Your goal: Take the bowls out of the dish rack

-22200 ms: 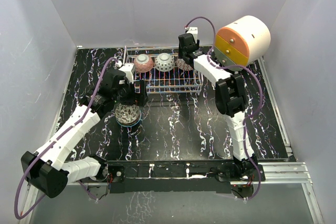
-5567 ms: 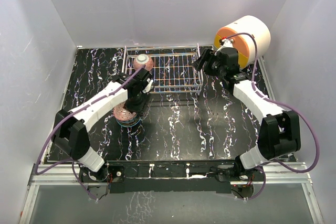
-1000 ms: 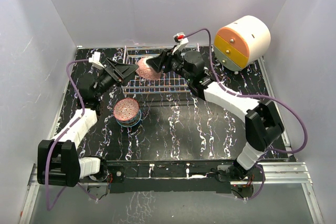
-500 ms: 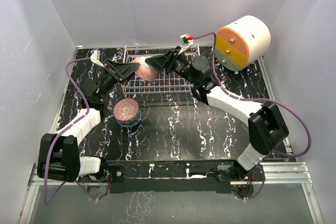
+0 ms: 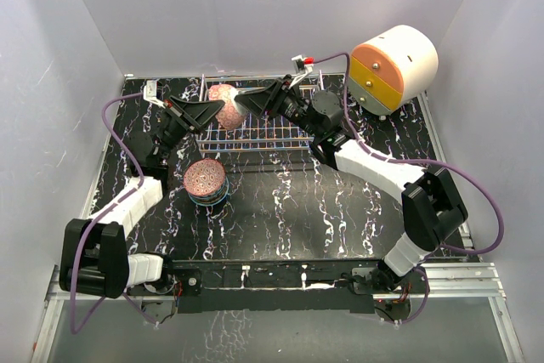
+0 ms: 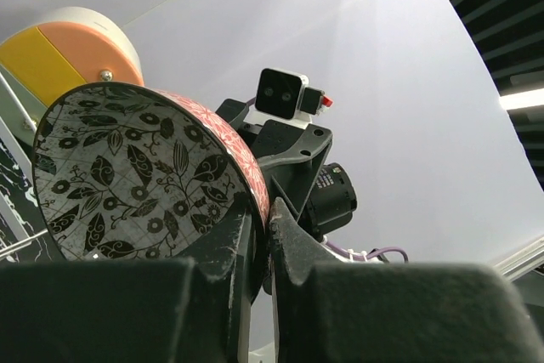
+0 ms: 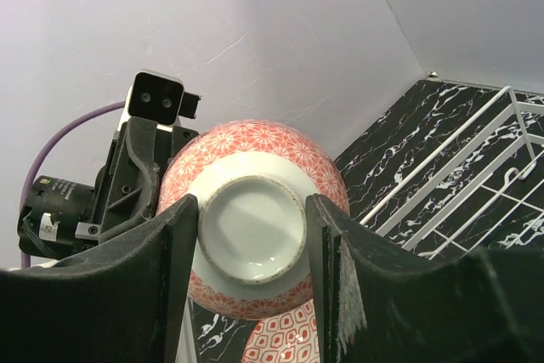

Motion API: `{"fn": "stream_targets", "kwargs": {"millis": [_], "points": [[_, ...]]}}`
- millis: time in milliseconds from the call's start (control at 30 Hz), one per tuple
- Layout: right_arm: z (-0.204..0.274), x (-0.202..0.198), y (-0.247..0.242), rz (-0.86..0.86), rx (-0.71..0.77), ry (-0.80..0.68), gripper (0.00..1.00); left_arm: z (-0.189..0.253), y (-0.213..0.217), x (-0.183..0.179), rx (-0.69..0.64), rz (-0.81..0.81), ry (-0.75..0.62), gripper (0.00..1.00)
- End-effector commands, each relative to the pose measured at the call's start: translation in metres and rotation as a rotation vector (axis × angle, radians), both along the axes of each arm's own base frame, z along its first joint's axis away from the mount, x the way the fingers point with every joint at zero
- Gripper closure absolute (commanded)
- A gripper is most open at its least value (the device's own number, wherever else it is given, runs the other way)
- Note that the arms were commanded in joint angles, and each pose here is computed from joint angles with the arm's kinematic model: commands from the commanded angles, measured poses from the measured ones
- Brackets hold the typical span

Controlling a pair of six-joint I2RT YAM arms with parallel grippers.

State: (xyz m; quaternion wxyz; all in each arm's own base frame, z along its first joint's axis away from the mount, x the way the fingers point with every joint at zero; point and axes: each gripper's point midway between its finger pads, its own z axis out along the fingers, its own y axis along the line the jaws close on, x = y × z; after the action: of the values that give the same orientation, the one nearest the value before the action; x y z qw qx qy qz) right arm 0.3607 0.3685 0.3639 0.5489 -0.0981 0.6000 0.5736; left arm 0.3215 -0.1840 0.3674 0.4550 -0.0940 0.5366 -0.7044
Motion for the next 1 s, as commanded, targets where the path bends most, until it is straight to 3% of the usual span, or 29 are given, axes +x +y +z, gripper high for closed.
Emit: {"fn": "stream_targets", "kwargs": {"millis": [0, 133, 233, 533, 733, 967], "points": [[0.051, -0.006, -0.014, -0.036, 0.110, -0.124, 0.67, 0.014, 0.001, -0.012, 0.019, 0.015, -0.097, 1.00], [0.044, -0.001, -0.025, -0.101, 0.074, -0.110, 0.39, 0.008, -0.004, -0.010, 0.123, 0.014, -0.079, 1.00], [0.035, 0.008, -0.043, -0.194, 0.021, -0.091, 0.31, -0.008, -0.005, -0.008, 0.294, 0.044, -0.040, 1.00], [-0.008, 0.020, -0.094, -0.416, -0.165, -0.025, 0.29, -0.069, 0.029, -0.022, 0.823, 0.134, 0.175, 1.00], [-0.036, 0.019, -0.099, -0.424, -0.205, 0.030, 0.29, -0.111, 0.045, -0.042, 1.066, 0.084, 0.347, 1.00], [-0.054, 0.018, -0.096, -0.407, -0.218, 0.075, 0.29, -0.139, 0.052, -0.060, 1.362, 0.151, 0.425, 1.00]]}}
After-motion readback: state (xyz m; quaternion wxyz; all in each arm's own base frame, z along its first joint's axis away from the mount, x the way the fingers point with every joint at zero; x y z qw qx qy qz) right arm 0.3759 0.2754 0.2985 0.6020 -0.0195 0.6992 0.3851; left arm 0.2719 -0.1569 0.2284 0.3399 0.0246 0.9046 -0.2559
